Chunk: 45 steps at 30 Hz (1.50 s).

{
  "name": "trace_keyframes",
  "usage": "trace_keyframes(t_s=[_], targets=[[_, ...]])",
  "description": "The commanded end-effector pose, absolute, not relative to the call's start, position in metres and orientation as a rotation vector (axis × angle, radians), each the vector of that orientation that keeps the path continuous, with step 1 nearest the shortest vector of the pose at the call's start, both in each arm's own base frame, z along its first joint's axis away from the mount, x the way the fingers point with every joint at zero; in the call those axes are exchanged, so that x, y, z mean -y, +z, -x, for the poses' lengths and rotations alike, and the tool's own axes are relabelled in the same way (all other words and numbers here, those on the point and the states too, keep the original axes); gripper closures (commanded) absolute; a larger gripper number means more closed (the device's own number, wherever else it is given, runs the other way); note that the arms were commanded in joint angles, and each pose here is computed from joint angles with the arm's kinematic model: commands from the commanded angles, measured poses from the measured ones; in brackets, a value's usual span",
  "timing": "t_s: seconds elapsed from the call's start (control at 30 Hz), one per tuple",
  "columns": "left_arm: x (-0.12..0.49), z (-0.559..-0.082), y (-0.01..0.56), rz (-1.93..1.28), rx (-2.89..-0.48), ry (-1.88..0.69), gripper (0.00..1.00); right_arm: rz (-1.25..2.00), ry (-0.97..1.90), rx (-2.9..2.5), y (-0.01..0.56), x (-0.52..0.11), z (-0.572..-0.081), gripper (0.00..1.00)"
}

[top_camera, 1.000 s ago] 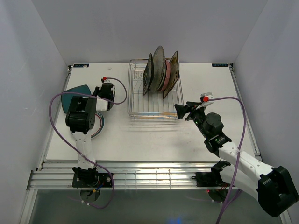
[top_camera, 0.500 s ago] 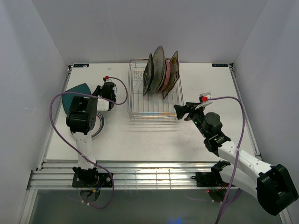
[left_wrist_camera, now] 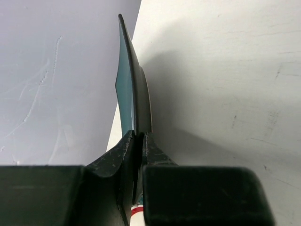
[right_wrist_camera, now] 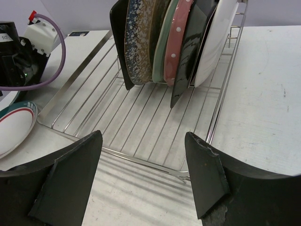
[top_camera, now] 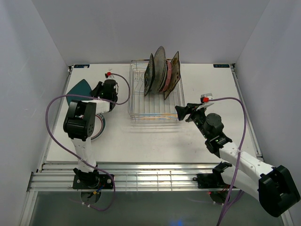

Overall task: Load the plates into the dish rack
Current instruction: Pick up the plate at the center of the board.

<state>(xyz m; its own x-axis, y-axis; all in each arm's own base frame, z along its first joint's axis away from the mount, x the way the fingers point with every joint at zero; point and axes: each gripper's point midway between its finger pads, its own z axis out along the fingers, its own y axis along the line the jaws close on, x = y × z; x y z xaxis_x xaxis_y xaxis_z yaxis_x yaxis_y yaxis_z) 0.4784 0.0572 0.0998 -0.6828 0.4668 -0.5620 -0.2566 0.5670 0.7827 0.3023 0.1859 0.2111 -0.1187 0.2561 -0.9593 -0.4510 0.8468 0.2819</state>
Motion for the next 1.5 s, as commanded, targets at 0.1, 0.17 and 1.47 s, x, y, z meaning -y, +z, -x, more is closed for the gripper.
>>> trace_keyframes(t_s=[0.1,0.17,1.47], targets=[[-0.051,-0.476,0.172,-0.059,-1.869,1.171,1.0,0.133,0.624,-1.504,0.235,-0.185,-0.305,0.23],[-0.05,-0.475,0.178,-0.054,-1.859,1.172,1.0,0.134,0.625,-1.504,0.235,-0.186,-0.305,0.24],[0.013,-0.462,0.262,-0.036,-1.901,0.622,1.0,0.132,0.622,-1.503,0.235,-0.184,-0.304,0.24]])
